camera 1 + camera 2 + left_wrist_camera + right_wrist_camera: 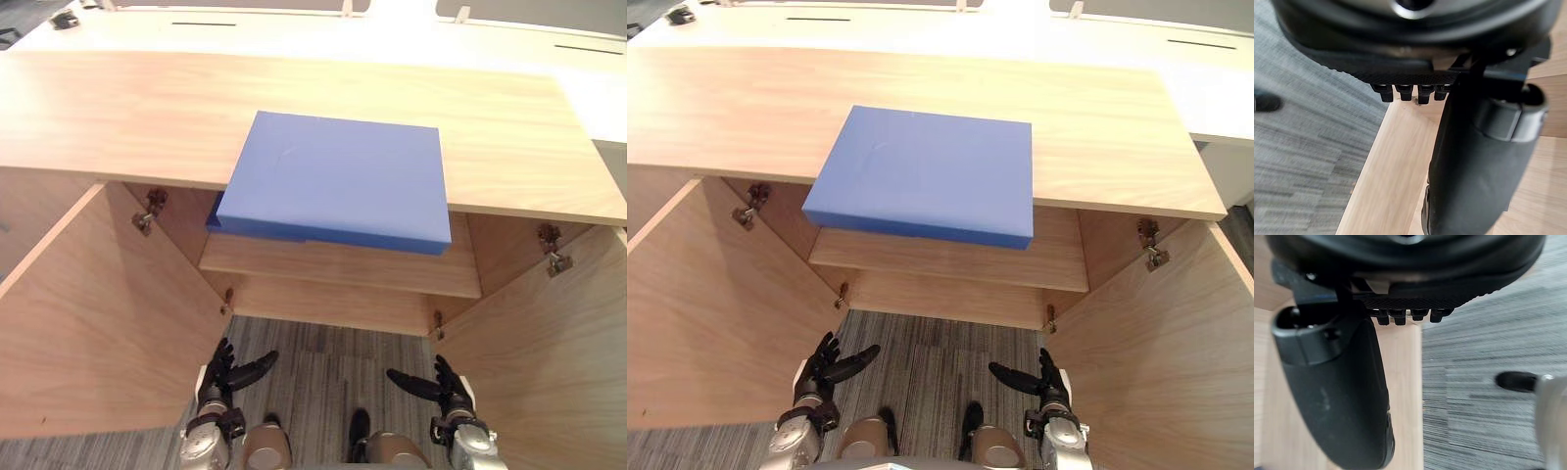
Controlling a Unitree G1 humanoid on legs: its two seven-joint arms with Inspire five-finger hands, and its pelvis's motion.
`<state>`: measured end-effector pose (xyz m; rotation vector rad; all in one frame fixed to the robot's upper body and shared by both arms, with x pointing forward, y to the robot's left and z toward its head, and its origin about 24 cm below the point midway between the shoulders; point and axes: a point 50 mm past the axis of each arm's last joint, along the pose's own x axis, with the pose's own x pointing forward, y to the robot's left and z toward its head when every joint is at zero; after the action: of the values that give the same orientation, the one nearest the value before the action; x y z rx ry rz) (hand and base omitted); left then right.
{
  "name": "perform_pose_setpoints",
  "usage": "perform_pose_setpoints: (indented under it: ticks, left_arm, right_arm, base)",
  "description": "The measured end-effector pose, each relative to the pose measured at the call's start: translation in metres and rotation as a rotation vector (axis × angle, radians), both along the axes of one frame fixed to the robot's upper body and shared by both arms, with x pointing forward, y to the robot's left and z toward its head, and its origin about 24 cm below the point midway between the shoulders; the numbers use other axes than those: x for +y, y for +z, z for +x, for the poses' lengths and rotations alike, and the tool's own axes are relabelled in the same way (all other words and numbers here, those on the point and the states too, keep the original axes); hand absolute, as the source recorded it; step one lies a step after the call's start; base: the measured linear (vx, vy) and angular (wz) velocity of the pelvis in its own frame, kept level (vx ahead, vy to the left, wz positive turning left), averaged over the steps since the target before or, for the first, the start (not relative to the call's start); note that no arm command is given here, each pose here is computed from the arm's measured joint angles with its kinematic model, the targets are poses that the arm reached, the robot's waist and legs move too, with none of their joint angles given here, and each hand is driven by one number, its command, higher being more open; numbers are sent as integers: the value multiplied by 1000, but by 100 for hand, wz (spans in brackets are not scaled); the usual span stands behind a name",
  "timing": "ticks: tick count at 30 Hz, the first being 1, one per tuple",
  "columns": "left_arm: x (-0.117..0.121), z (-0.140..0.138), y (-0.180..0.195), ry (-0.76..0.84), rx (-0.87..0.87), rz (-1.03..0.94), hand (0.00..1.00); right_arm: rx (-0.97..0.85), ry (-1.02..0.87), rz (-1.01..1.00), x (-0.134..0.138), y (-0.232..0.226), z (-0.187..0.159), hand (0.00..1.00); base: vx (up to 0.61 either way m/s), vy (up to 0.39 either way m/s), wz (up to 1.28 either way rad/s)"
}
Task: Walk over to the cabinet, pick up the folder, carry it to the office cabinet, place the folder inside the office cabinet, then close the office cabinet door
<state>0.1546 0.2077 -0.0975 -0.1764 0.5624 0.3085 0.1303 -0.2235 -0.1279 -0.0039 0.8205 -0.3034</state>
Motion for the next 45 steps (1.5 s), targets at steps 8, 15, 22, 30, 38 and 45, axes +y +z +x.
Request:
perform_pose_setpoints:
  ticks: [8, 15, 22, 30, 38, 45]
  left_arm:
    - [15, 19, 61, -52, -271, 147, 100]
    - [12, 24, 125, -135, -511, 383, 100]
    - [-4, 17, 207, -269, -850, 821, 100]
    - [-32, 29, 220, -469, -971, 1116, 100]
    - [-39, 66, 203, -564, -887, 1293, 100]
    - [-30, 80, 201, -517, -812, 1393, 0]
  right_arm:
    - [88, -6, 10, -1, -11, -23, 100]
    - [96, 19, -6, -1, -12, -24, 100]
    - [160, 78, -31, -1, -18, -35, 100]
    - [156, 150, -43, 5, -18, -33, 100]
    - [147, 171, -39, 9, -17, -30, 100]
    - [147, 170, -34, 8, -17, -31, 100]
  base:
    - [51, 49, 1]
    - [-56, -2, 5]
    - [-57, -11, 6]
    - [-4, -1, 0]
    - [12, 2, -11]
    - [37, 20, -21]
